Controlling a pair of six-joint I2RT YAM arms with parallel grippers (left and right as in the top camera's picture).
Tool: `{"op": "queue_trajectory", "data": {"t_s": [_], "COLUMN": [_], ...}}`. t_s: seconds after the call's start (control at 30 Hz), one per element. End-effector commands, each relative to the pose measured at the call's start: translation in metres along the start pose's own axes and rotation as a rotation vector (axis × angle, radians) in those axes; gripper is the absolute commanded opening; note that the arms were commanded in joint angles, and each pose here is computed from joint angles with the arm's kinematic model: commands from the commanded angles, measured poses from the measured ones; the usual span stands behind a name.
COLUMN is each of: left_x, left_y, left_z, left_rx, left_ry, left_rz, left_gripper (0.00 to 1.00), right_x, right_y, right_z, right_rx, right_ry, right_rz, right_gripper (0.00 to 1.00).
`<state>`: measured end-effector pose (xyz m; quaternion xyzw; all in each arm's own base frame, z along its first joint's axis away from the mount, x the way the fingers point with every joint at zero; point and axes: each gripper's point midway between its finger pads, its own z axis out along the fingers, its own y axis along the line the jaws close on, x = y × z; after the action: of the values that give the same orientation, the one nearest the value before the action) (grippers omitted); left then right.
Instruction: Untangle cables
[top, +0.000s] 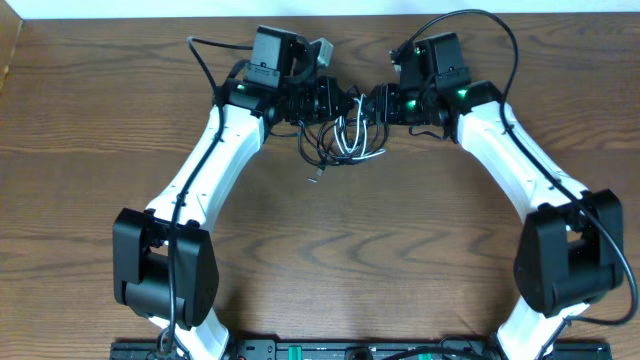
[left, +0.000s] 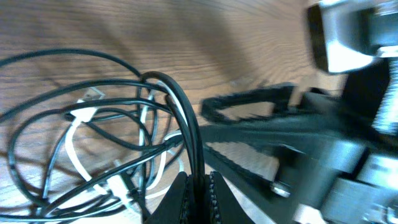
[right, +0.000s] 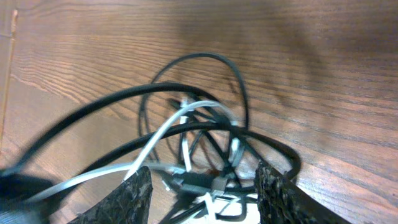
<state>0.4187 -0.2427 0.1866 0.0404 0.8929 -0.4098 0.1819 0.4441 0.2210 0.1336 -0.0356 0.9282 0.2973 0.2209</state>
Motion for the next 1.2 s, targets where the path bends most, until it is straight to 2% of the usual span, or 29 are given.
{"op": "queue_trajectory", "data": {"t_s": [0.0, 0.17, 0.27, 0.43, 0.53, 0.73, 0.87, 0.97, 1.17], "left_x": [0.002, 0.002, 0.002, -0.003, -0.017, -0.052, -0.057, -0.049, -0.025], "left_y": [-0.018, -0.024, -0.024, -0.025, -0.021, 0.002, 0.034, 0.065, 0.109], "left_z": [-0.006, -0.007, -0.007, -0.014, -0.03, -0.106, -0.149, -0.171, -0.187], "left_rx": [0.113, 0.147, 0.148, 0.124, 0.066, -0.108, -0.256, -0.382, -0.572], "left_ry": [0.035, 0.038, 0.039, 0.007, -0.07, -0.295, -0.373, -0.378, -0.304], "left_rz": [-0.035, -0.029, -0.029, -0.015, 0.008, 0.028, -0.014, -0.066, -0.11], "left_gripper": [0.07, 0.07, 0.08, 0.07, 0.07, 0.08, 0.07, 0.07, 0.07], "right_x": [0.009, 0.018, 0.02, 0.033, 0.046, 0.048, 0.048, 0.049, 0.048], "right_y": [-0.004, -0.008, -0.015, -0.041, -0.052, -0.067, -0.077, -0.084, -0.078], "right_z": [0.018, 0.041, 0.053, 0.074, 0.082, 0.079, 0.074, 0.07, 0.051], "right_rx": [-0.019, -0.068, -0.064, 0.009, 0.035, 0.085, 0.099, 0.097, 0.057], "right_ry": [0.041, 0.079, 0.085, 0.121, 0.166, 0.173, 0.18, 0.193, 0.211], "right_rz": [-0.026, -0.052, -0.048, 0.031, 0.081, 0.102, 0.128, 0.122, 0.006], "right_gripper": [0.53, 0.54, 0.49, 0.23, 0.02, 0.01, 0.01, 0.01, 0.01]}}
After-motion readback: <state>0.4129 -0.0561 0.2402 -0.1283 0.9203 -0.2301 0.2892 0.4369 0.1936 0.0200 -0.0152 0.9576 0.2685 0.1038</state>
